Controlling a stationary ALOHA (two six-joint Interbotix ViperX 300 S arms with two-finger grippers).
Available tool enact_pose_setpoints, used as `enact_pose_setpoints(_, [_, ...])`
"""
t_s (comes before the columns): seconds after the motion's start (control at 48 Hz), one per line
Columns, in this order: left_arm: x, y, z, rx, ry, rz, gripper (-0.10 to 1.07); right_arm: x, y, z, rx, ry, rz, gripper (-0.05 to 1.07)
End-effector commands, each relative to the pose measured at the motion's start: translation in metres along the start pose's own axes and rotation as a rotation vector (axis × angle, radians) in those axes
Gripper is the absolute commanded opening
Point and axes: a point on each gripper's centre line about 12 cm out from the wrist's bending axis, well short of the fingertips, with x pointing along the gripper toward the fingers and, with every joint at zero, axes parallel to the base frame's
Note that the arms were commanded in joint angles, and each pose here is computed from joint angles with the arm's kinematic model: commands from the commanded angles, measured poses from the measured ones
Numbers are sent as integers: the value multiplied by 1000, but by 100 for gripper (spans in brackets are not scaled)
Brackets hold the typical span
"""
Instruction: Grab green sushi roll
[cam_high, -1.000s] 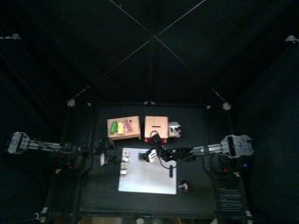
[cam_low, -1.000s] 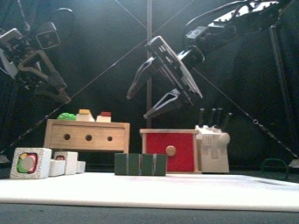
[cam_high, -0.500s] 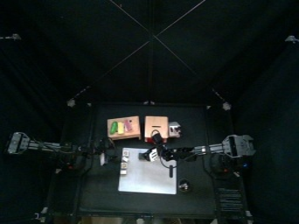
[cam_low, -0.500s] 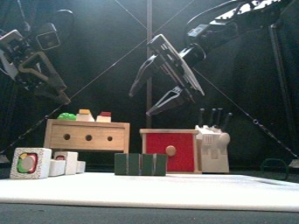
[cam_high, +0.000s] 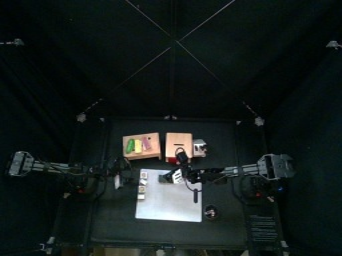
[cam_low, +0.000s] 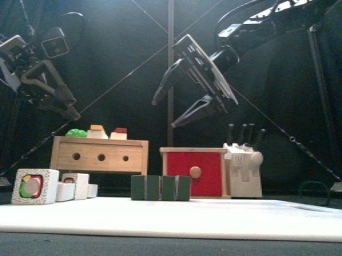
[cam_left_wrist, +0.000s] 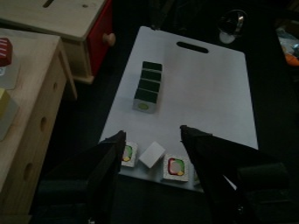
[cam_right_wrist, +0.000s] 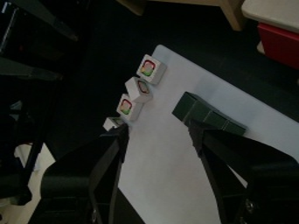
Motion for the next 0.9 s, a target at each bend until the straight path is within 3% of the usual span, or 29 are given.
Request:
enact_pose_setpoints(0.0, [0,0,5,-4,-12,0,89,-16,14,10,-1,-24,38,91])
enact_pose_setpoints(0.062, [0,1,5,-3,-11,3,89,-18,14,12,2,-20,4,91])
enact_pose_setpoints(0.146, [0,1,4,-6,-9,4,89,-22,12,16,-26,11,-106,91])
enact_pose_setpoints(0.208, [0,1,3,-8,-6,5,89,-26,14,18,-91,104,-208,91])
enact_pose_setpoints(0.271, [0,2,1,-10,-3,6,89,-26,13,23,-189,208,-261,91])
enact_pose_setpoints(0.375, [0,2,0,-17,0,5,89,-12,20,28,-290,317,-195,91])
enact_pose_setpoints(0.479, [0,2,-1,-34,5,7,89,5,32,38,-307,290,-109,91])
enact_pose_setpoints(0.646, [0,2,-1,-48,6,7,89,11,28,48,-441,266,-180,91])
enact_pose_setpoints(0.875, [0,2,-1,-48,5,8,89,17,19,42,-628,285,-264,91])
